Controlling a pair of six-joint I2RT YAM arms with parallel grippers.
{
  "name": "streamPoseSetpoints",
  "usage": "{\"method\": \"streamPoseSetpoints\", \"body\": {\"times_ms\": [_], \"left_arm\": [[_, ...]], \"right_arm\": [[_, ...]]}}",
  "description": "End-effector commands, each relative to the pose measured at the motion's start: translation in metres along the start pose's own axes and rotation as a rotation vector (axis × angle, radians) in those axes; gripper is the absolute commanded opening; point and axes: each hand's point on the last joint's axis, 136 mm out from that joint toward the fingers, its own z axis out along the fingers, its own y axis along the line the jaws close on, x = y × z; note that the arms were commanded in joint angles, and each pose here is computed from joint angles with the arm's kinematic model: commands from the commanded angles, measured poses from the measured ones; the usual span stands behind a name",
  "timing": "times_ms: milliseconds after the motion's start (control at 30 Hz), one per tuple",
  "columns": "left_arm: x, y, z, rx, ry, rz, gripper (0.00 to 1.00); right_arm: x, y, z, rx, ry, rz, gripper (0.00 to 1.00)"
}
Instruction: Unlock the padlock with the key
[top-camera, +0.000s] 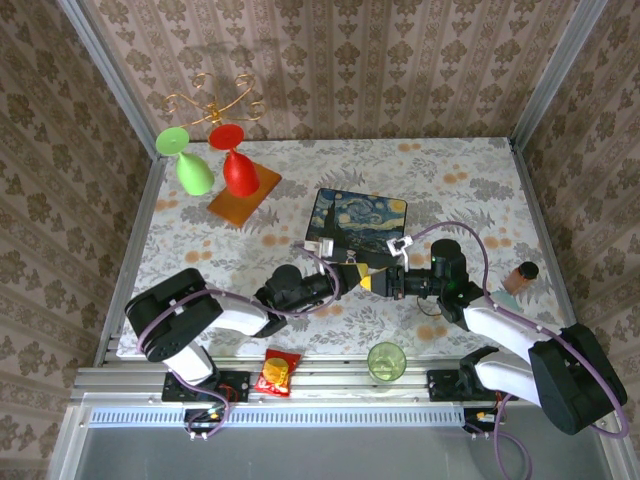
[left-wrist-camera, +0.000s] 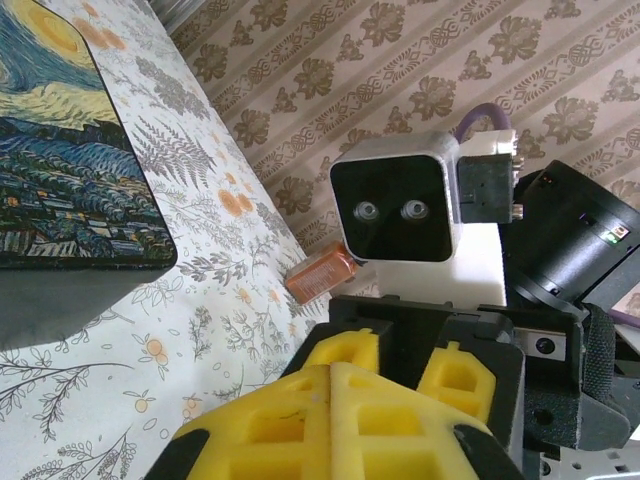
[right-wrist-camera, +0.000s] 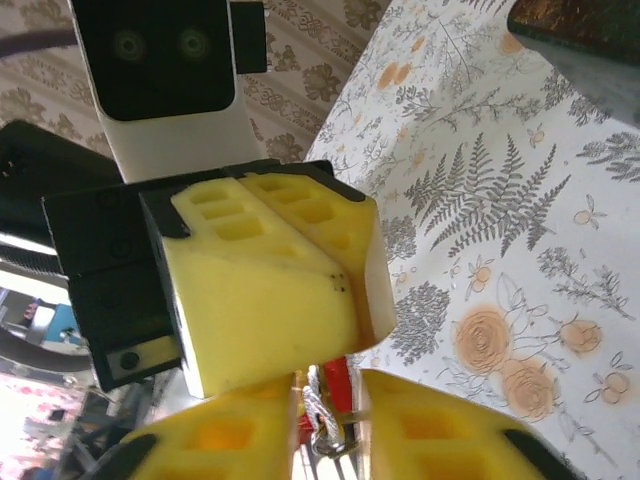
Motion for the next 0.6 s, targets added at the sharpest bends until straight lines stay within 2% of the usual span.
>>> {"method": "streamPoseSetpoints", "body": {"times_ms": [0, 67, 167, 333, 433, 567], "left_arm": [[-0.009, -0.001, -0.005, -0.007, -0.046, -0.016, 0.00], [-0.023, -0.005, -0.008, -0.014, -0.104, -0.032, 0.00], [-0.042, -0.021, -0.009, 0.000, -0.190, -0.055, 0.00], [-0.069, -0.046, -0.008, 0.016, -0.327, -0.064, 0.00], [-0.080, -0.068, -0.003, 0.067, -0.357, -0.053, 0.00], [-0.093, -0.099, -0.003, 0.124, -0.395, 0.005, 0.00]], "right_arm": [[-0.011, 0.012, 0.000, -0.020, -0.028, -0.038, 0.42], [-0.018, 0.015, -0.003, -0.016, -0.073, -0.038, 0.55], [-0.037, 0.030, -0.010, -0.034, -0.194, -0.048, 0.61], [-0.055, 0.061, -0.013, -0.075, -0.296, -0.098, 0.61], [-0.063, 0.058, -0.014, -0.046, -0.331, -0.052, 0.61], [-0.067, 0.065, -0.020, -0.113, -0.396, -0.030, 0.55]]}}
